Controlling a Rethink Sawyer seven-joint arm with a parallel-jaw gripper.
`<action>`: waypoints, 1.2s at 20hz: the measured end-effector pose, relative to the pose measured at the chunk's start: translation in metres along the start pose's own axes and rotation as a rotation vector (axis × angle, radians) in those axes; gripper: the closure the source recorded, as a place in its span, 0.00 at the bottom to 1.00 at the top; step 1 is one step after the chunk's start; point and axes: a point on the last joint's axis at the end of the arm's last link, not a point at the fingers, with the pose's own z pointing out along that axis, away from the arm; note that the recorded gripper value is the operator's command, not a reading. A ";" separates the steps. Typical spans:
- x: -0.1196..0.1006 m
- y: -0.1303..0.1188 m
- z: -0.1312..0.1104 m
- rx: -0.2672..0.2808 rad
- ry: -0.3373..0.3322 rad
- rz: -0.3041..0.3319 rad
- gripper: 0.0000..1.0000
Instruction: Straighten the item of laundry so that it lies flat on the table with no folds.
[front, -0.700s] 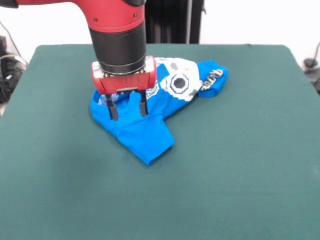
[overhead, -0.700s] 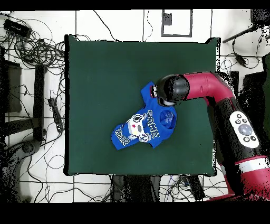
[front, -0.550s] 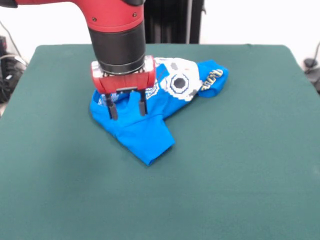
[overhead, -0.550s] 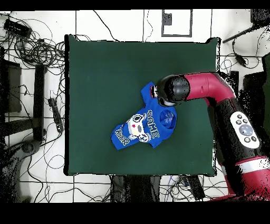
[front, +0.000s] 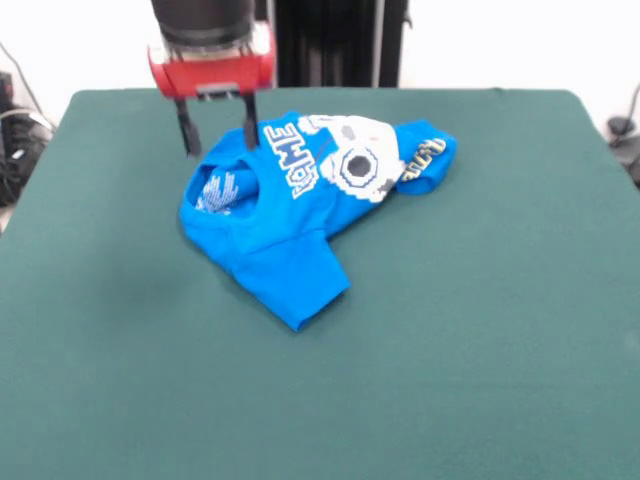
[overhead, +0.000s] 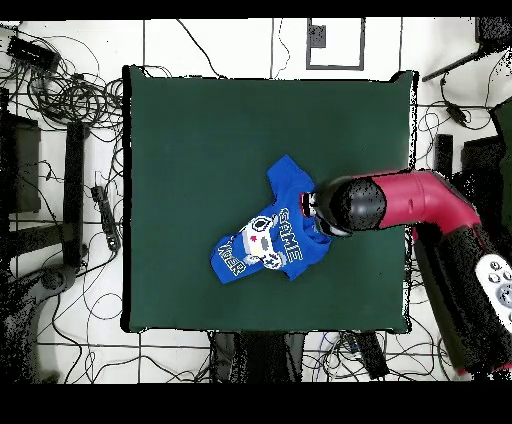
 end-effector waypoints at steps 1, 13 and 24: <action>0.006 -0.002 -0.004 0.004 0.004 0.001 0.00; 0.057 0.009 -0.021 0.026 0.016 -0.034 0.00; 0.100 0.028 -0.006 0.007 0.001 -0.060 0.00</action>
